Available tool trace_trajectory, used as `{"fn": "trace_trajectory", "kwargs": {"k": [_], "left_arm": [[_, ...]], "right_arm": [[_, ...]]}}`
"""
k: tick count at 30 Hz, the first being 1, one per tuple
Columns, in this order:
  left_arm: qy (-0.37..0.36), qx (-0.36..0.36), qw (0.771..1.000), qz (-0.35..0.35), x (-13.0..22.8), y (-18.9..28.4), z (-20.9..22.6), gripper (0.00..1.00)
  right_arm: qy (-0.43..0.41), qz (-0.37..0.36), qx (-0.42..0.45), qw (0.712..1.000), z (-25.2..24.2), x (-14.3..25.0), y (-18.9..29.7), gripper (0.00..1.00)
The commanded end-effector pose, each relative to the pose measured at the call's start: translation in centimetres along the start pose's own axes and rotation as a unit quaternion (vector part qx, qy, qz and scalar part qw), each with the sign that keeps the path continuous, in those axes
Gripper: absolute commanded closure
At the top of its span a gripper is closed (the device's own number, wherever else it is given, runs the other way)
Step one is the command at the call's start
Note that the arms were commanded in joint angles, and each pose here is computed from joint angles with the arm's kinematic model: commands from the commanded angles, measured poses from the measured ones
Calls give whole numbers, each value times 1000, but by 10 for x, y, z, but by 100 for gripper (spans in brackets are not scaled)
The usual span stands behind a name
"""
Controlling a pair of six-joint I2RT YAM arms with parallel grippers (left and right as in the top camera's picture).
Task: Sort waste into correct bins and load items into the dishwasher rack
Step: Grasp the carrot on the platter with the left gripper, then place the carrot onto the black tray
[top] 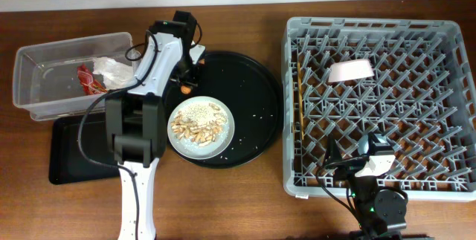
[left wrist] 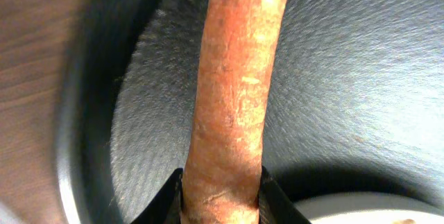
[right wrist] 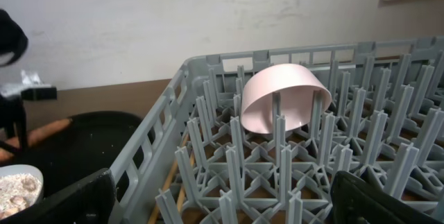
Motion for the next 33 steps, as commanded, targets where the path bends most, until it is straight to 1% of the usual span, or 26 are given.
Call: {"fn": "trace_trajectory", "kwargs": {"k": [1,3,4,6,7,8,9,10,12,14,15,16,17,18,19,20,21,22,23,24,26,27,29,30,32,33], "left_arm": [[90,10,988,-128,21,143,15,81],[162,-18,977,-138,60,193,35,83],[238,-86,960,-117,95,216,55,89],[298,-144,937,-108,129,236,69,99],[324,-148,927,-121,151,247,69,99],[363,-172,905,-139,175,253,72,99],[397,-194,883,-157,197,253,77,93],[421,-191,872,-162,218,242,85,86],[516,-134,832,-152,253,190,114,84],[599,-58,790,-119,274,130,143,85],[626,-20,771,-113,278,110,153,92],[650,11,752,-111,284,85,163,92],[657,35,744,-117,284,67,166,58],[647,40,750,-131,279,61,167,28],[636,43,757,-143,275,62,169,18],[627,43,762,-159,271,63,172,15],[622,61,763,-165,268,64,171,14],[605,107,771,-168,263,67,165,17],[550,176,796,-184,251,79,156,21],[511,196,813,-197,240,95,149,21],[323,177,895,-250,200,141,101,22],[216,118,932,-267,184,143,61,25],[99,94,959,-249,172,128,1,28],[51,50,972,-223,167,106,-32,28],[30,38,980,-192,163,82,-56,29],[31,40,978,-200,161,88,-56,29]], "right_arm": [[3,3,1,1000,0,3,0,2],[3,3,1,1000,0,3,0,2],[3,3,1,1000,0,3,0,2],[3,3,1,1000,0,3,0,2],[3,3,1,1000,0,3,0,2],[3,3,1,1000,0,3,0,2],[3,3,1,1000,0,3,0,2],[3,3,1,1000,0,3,0,2],[3,3,1,1000,0,3,0,2],[3,3,1,1000,0,3,0,2],[3,3,1,1000,0,3,0,2],[3,3,1,1000,0,3,0,2],[3,3,1,1000,0,3,0,2],[3,3,1,1000,0,3,0,2],[3,3,1,1000,0,3,0,2],[3,3,1,1000,0,3,0,2],[3,3,1,1000,0,3,0,2],[3,3,1,1000,0,3,0,2],[3,3,1,1000,0,3,0,2],[3,3,1,1000,0,3,0,2],[3,3,1,1000,0,3,0,2],[3,3,1,1000,0,3,0,2],[3,3,1,1000,0,3,0,2],[3,3,1,1000,0,3,0,2],[3,3,1,1000,0,3,0,2],[3,3,1,1000,0,3,0,2]]}}
Point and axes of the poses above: each gripper's point midway between its finger pads, its own y axis back along the fingers, its own z axis along the line the jaws close on, x = y × z, the point moved 9 cm from there along y, back along the fingers, and after that the axes turned 10 degrees about y, right-handed, at the moved point
